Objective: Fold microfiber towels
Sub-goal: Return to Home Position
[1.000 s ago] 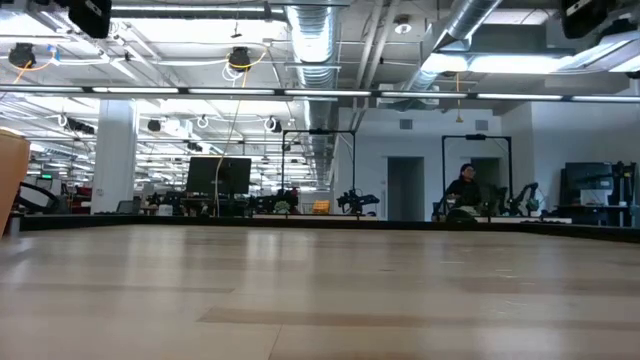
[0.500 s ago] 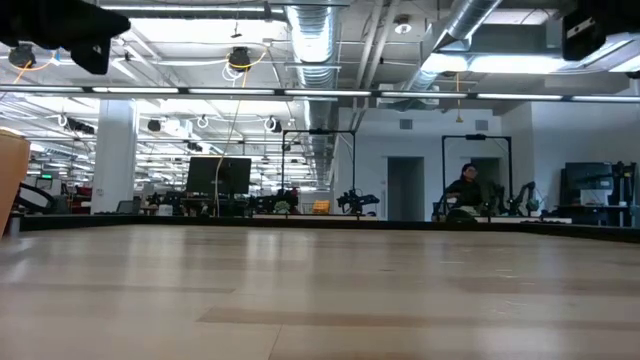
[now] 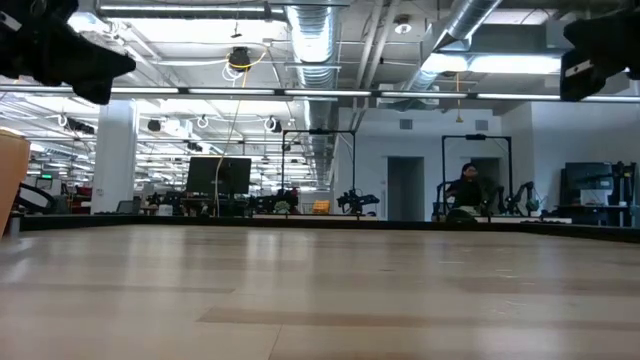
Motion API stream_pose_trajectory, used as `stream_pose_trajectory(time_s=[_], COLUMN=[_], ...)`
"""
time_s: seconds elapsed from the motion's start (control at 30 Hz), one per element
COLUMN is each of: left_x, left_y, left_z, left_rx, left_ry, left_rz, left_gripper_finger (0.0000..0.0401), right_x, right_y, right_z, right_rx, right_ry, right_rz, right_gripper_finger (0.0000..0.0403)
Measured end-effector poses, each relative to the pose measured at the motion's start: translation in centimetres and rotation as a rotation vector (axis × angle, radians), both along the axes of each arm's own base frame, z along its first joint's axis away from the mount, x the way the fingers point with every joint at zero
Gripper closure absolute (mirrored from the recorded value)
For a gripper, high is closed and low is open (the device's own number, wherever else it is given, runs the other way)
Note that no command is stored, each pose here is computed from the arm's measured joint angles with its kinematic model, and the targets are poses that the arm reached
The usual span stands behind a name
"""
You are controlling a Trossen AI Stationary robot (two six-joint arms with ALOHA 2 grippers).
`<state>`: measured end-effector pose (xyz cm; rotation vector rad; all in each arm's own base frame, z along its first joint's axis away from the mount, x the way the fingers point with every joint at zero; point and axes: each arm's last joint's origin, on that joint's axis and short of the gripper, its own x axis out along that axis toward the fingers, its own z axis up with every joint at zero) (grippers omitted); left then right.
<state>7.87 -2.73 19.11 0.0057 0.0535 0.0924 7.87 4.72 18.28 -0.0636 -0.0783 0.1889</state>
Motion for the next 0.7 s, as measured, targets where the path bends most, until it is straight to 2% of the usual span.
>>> stream_pose_trajectory(time_s=[0.1,0.33,0.47,0.57,0.7], left_x=[0.2,0.5,0.4,0.4,0.4], left_y=[-0.1,-0.3,-0.2,-0.2,-0.2], left_z=[-0.7,-1.7,-1.7,-1.7,-1.7], left_rx=[-0.017,-0.014,-0.036,-0.091,-0.106], left_ry=[0.011,0.034,0.032,0.027,0.026], left_rz=[0.003,0.006,0.011,0.018,0.019], left_gripper_finger=[0.0401,0.0401,0.0401,0.0401,0.0401], right_x=[0.2,0.3,0.3,0.3,0.3], right_y=[0.2,0.2,0.2,0.2,0.2], right_z=[-1.0,-1.1,-1.1,-1.1,-1.1], right_rx=[-0.009,-0.029,0.009,-0.048,-0.153], right_ry=[0.008,0.008,0.016,0.007,-0.012], right_rz=[0.003,0.003,-0.004,-0.007,-0.013], right_gripper_finger=[0.0391,0.0388,0.0382,0.0376,0.0371])
